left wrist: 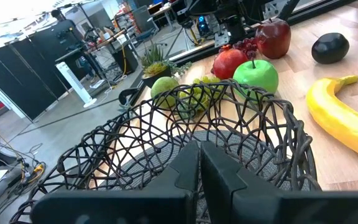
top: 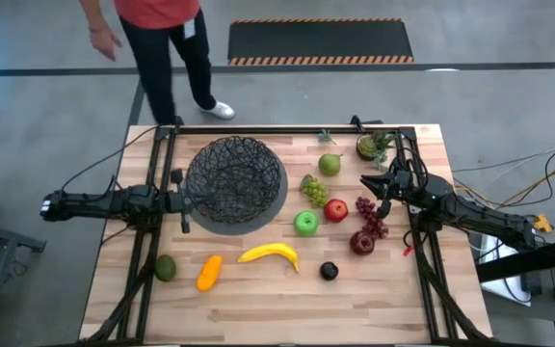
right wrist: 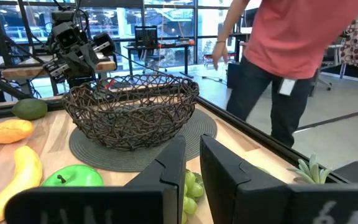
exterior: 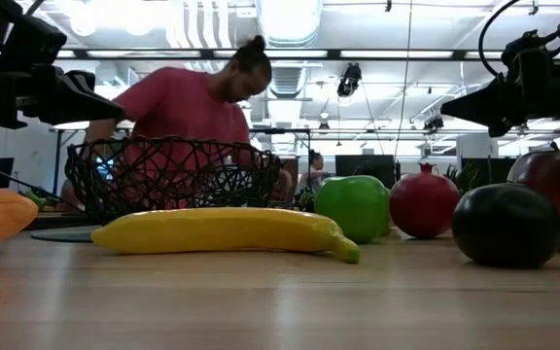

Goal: Build produce basket

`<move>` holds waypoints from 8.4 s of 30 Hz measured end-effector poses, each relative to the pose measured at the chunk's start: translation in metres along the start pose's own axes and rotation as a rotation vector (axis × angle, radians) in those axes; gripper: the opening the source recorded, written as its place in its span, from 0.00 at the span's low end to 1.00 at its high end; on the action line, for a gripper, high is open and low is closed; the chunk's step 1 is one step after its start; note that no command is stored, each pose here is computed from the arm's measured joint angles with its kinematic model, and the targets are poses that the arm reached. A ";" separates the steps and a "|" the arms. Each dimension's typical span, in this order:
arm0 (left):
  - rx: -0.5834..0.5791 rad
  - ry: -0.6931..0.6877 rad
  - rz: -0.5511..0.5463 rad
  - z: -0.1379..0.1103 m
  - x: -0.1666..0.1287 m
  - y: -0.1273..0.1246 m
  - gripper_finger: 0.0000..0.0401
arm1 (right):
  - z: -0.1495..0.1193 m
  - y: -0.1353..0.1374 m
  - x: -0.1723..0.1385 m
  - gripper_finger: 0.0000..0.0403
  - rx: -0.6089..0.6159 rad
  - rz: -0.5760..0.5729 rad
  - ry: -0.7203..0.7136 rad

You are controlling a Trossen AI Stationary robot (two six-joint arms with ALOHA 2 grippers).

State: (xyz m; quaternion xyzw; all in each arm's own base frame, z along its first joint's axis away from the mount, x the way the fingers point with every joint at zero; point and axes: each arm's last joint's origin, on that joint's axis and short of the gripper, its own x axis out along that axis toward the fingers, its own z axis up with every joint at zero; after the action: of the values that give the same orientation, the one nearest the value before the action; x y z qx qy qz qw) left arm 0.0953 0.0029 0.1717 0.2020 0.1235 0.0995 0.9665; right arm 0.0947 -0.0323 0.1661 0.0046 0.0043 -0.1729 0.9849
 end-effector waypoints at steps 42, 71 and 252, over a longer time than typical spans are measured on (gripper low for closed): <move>-0.625 -0.918 0.060 0.080 -0.022 0.036 0.00 | 0.047 0.001 -0.002 0.10 0.162 0.054 -0.482; -0.671 -0.713 -0.252 0.183 0.072 0.028 0.00 | 0.054 0.003 0.011 0.10 -0.062 0.065 -0.571; -0.440 0.828 -0.312 0.128 0.223 -0.134 0.27 | 0.042 0.002 0.019 0.09 -0.143 -0.001 -0.436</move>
State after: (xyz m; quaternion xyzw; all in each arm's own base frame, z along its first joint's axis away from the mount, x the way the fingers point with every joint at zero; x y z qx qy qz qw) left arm 0.3614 -0.1103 0.1856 -0.0842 0.5019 0.0492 0.8594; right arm 0.1136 -0.0377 0.2081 -0.1026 -0.1962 -0.1693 0.9604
